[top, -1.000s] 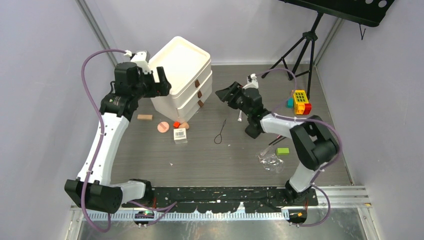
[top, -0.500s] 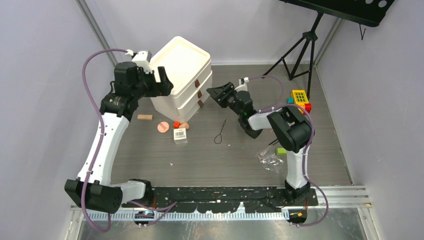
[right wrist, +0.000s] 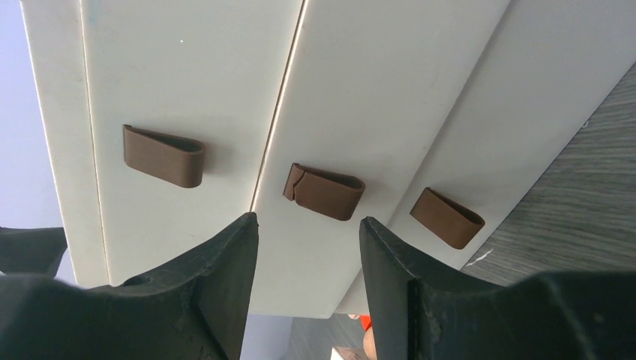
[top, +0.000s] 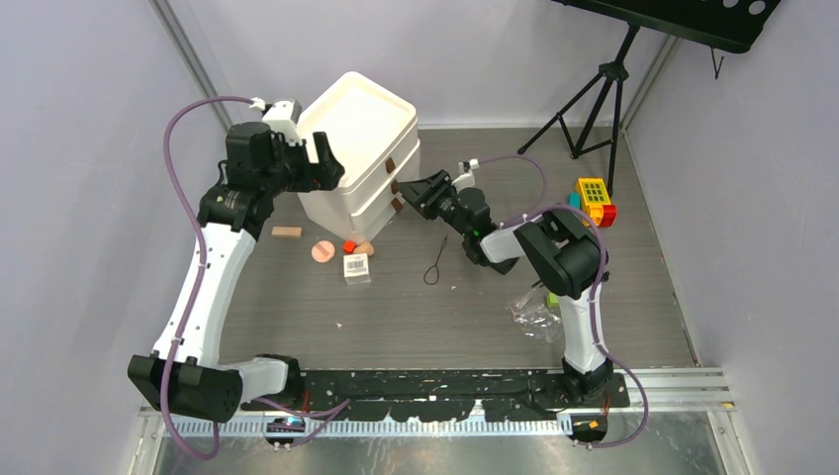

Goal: Organize the makeup
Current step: Open the drawer in the storage box.

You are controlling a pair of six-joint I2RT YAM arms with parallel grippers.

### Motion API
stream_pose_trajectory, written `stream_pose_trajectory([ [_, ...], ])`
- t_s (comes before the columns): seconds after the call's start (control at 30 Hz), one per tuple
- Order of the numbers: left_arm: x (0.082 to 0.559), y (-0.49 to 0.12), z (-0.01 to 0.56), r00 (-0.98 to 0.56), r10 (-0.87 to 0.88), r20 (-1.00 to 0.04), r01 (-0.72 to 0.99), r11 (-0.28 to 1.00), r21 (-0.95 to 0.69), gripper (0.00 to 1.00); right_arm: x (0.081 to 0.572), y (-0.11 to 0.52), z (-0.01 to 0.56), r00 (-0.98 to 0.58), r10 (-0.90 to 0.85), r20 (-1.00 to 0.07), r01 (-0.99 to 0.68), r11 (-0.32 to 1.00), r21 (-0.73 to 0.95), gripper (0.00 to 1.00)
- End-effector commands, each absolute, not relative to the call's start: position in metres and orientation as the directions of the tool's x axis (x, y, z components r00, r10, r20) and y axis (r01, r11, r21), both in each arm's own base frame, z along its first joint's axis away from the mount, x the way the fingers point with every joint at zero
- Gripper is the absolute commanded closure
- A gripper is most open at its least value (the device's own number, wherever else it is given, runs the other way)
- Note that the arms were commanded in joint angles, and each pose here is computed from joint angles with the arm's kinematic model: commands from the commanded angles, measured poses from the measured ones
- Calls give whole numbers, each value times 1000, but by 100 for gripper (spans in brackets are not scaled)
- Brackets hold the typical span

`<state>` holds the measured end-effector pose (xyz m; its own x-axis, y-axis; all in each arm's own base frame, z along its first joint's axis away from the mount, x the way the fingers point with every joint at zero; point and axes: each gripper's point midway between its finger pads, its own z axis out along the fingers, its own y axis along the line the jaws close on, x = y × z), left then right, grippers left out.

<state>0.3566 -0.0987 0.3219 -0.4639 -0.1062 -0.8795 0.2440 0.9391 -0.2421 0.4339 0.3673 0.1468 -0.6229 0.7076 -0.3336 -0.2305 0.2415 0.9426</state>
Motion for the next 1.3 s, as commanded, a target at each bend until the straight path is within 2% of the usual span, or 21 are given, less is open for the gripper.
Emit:
stream_pose_trajectory([
  [0.0, 361, -102, 330, -431, -109, -896, 272, 931, -244, 16, 442, 372, 168, -593, 731, -337, -292, 195, 937, 43],
  [0.5, 362, -103, 330, -434, -107, -894, 277, 929, -246, 17, 449, 378, 160, -603, 732, -317, -283, 175, 943, 50],
  [0.73, 360, -99, 332, -424, -106, -900, 264, 936, -235, 17, 445, 369, 146, -588, 732, -344, -253, 237, 938, 49],
  [0.9, 360, -99, 332, -422, -103, -901, 264, 937, -230, 17, 451, 378, 151, -601, 735, -314, -274, 180, 945, 51],
  [1.07, 361, -100, 331, -426, -103, -899, 266, 935, -233, 17, 453, 378, 160, -590, 740, -321, -292, 175, 940, 51],
  [1.27, 360, -101, 330, -428, -104, -898, 272, 932, -238, 17, 455, 381, 159, -598, 743, -300, -284, 153, 946, 56],
])
